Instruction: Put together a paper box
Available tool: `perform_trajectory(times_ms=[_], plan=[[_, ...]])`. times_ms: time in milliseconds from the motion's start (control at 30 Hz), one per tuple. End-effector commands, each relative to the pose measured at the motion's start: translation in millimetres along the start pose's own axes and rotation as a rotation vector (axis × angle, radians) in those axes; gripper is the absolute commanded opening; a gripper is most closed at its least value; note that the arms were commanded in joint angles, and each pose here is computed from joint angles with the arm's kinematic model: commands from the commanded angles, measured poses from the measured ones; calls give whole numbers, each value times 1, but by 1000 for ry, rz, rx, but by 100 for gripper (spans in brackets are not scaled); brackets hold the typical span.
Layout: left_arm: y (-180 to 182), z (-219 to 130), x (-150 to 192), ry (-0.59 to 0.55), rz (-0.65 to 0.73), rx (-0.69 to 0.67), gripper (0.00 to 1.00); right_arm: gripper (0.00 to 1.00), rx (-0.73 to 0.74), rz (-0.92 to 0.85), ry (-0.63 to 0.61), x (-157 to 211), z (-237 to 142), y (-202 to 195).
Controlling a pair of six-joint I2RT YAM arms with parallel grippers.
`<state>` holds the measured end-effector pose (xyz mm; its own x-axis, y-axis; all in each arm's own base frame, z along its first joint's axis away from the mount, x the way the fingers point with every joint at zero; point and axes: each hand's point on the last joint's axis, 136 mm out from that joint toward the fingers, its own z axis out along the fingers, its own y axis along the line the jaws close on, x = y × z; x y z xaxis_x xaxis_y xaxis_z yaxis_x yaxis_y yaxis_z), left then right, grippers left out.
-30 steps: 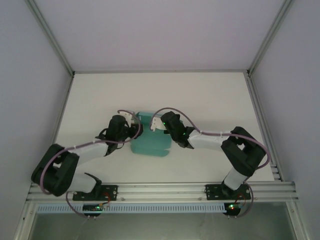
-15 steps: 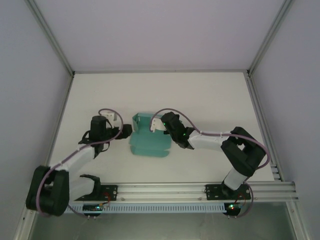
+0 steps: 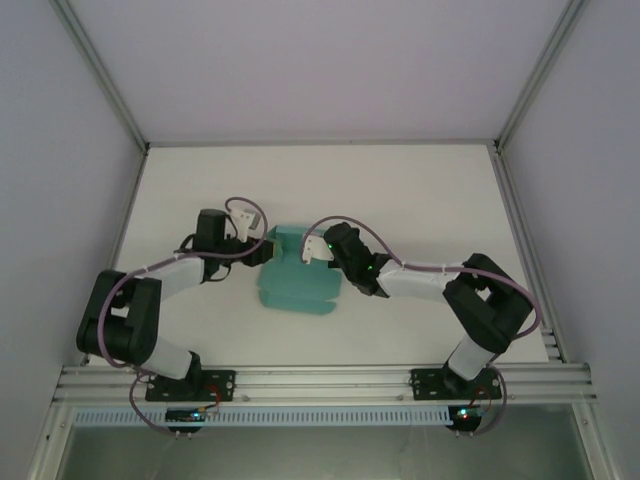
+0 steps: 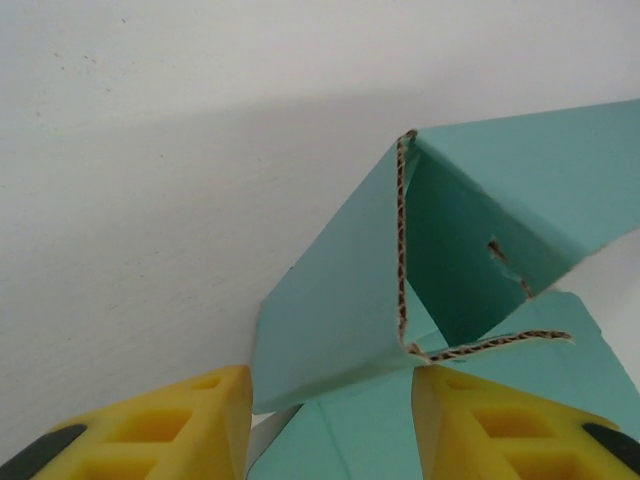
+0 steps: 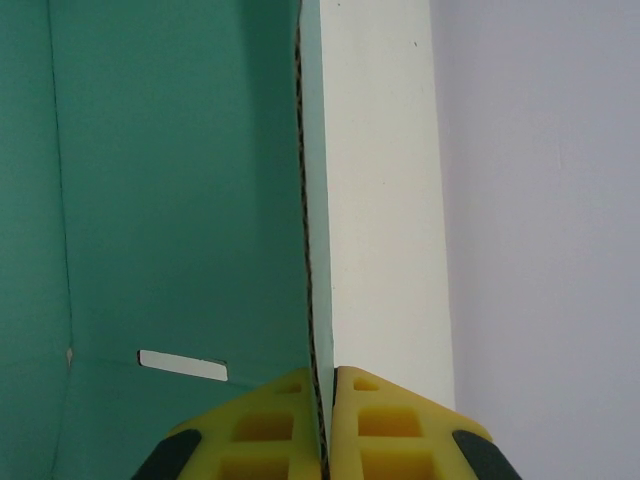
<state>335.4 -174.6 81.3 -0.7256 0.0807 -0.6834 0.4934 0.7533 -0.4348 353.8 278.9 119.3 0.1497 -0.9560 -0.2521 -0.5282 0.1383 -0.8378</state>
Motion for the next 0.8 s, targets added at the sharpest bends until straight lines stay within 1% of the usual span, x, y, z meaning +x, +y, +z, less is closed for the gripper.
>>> perform_trajectory(times_ms=[0, 67, 133, 267, 333, 400, 533, 633, 767], plan=[[-1, 4, -11, 2, 35, 16, 46, 0, -81, -28, -11, 4, -5, 17], [-2, 8, -12, -6, 43, 17, 46, 0, -85, -24, -12, 4, -5, 17], [-8, 13, -15, -22, 58, 49, 47, 0, -88, -18, -17, 4, -6, 17], [-27, 19, -22, -57, 118, 105, 46, 0, -111, -19, -15, 7, -7, 21], [-37, 23, -17, -30, 153, 121, 45, 0, -89, -13, -11, 7, -7, 19], [-39, 25, -10, -9, 160, 101, 44, 0, -78, -13, -2, 8, -5, 17], [-34, 27, 5, -5, 146, 88, 40, 0, -47, -1, 14, 13, -4, 13], [-32, 27, 7, -9, 143, 79, 36, 0, -24, -19, 32, 18, -2, 13], [-40, 24, 6, -24, 181, 123, 35, 0, 12, -74, 75, 23, 1, 16]])
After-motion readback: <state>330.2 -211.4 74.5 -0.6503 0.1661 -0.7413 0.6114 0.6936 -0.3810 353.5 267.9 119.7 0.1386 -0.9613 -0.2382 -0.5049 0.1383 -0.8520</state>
